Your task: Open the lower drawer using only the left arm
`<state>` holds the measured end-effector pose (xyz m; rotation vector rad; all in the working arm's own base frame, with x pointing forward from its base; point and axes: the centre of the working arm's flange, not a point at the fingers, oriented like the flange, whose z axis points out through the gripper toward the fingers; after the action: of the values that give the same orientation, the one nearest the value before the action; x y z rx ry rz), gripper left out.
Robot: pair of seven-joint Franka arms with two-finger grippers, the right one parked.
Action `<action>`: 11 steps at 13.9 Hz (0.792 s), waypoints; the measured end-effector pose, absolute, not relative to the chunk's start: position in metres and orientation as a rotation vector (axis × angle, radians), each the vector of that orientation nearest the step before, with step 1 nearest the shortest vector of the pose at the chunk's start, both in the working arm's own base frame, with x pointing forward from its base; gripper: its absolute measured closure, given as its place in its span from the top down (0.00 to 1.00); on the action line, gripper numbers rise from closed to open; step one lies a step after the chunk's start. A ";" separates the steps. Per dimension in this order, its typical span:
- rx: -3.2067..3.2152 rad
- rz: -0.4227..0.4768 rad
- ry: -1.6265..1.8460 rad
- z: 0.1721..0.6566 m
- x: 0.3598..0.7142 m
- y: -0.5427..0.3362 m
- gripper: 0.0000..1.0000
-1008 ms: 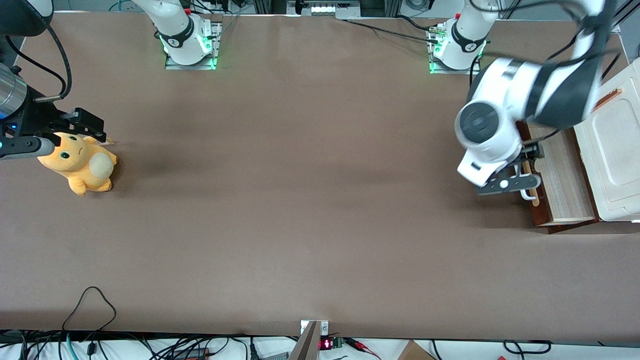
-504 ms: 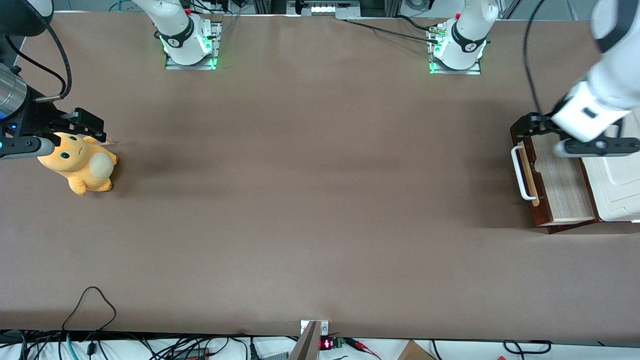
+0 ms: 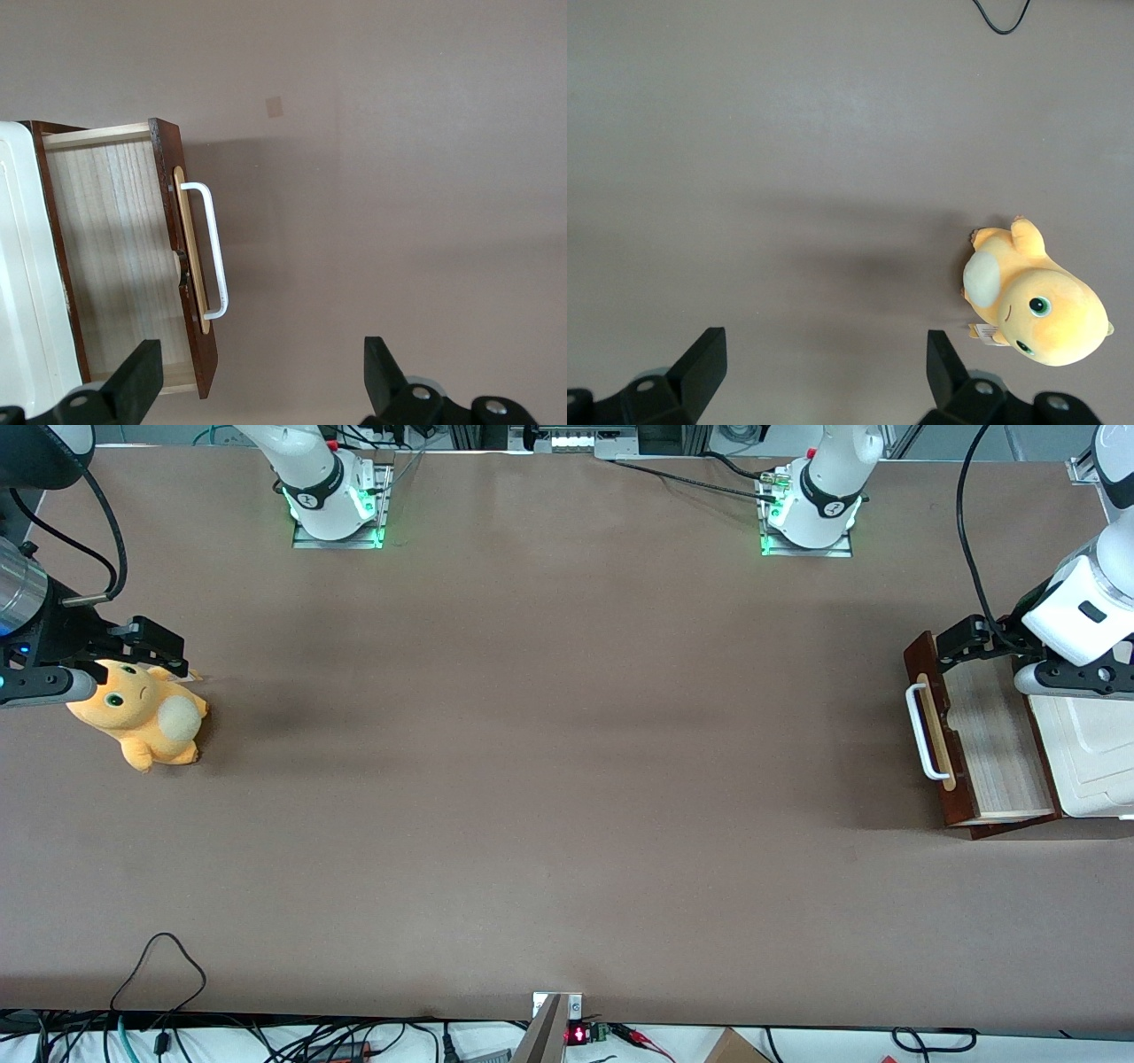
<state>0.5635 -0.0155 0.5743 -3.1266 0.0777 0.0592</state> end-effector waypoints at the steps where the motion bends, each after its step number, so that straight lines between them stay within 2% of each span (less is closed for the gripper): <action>1: -3.127 0.059 0.079 0.574 0.563 -0.015 1.00; 11: -3.127 0.032 0.091 0.582 0.565 -0.015 1.00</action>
<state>0.5647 -0.0155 0.5820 -3.1268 0.0914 0.0316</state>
